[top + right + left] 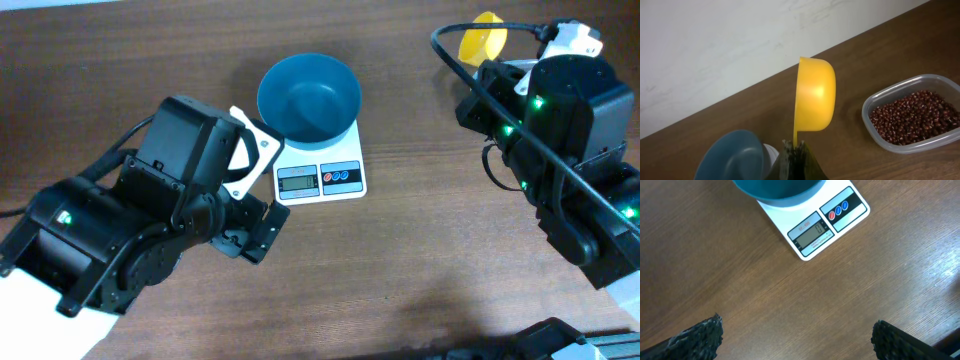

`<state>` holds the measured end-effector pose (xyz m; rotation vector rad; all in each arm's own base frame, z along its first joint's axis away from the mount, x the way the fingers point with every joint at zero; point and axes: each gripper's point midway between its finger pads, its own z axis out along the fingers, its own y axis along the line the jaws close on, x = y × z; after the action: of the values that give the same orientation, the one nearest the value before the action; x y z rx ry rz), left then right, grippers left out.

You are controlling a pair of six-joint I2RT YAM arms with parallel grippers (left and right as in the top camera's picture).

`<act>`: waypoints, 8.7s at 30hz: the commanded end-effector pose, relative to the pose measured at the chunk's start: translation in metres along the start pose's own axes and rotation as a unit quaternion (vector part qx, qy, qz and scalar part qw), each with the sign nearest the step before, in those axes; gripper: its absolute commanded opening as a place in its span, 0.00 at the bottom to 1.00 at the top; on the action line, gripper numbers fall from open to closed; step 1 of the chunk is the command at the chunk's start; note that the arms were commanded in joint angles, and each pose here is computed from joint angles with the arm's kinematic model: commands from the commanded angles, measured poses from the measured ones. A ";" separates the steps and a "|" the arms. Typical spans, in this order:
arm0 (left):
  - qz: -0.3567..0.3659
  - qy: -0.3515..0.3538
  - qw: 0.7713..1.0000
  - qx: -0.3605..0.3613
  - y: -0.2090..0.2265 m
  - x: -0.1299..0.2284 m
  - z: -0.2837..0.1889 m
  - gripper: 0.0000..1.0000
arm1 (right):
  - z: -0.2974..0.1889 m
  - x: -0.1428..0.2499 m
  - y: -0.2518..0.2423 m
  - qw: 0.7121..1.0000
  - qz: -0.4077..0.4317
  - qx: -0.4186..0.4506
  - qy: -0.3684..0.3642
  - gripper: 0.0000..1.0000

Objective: Scoop item into bowl and weigh 50g on scale

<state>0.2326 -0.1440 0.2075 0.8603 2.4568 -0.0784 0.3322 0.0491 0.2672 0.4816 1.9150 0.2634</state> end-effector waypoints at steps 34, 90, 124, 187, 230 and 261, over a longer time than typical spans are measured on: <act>-0.024 -0.029 0.999 0.021 -0.005 -0.015 -0.009 0.99 | -0.005 0.018 0.007 0.998 -0.027 -0.030 0.053 0.04; -0.024 -0.027 0.999 0.021 -0.005 -0.014 -0.009 0.99 | 0.047 -0.027 -0.069 0.944 -0.235 0.083 0.217 0.04; -0.024 -0.026 0.999 0.021 -0.005 -0.014 -0.009 0.99 | 0.121 0.018 -0.158 0.836 -0.381 0.240 0.314 0.04; -0.024 -0.026 0.999 0.021 -0.005 -0.014 -0.009 0.99 | 0.123 0.036 -0.192 0.768 -0.437 0.298 0.362 0.04; -0.024 -0.027 0.999 0.021 -0.005 -0.014 -0.009 0.99 | 0.133 0.070 -0.145 0.837 -0.347 0.152 0.396 0.04; -0.024 -0.027 0.999 0.021 -0.005 -0.014 -0.009 0.99 | 0.131 0.091 -0.143 0.892 0.032 -0.026 0.450 0.04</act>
<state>0.2310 -0.1545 0.2121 0.8151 2.4607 -0.1742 0.3900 -0.0620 0.0962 0.4102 2.7767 0.4888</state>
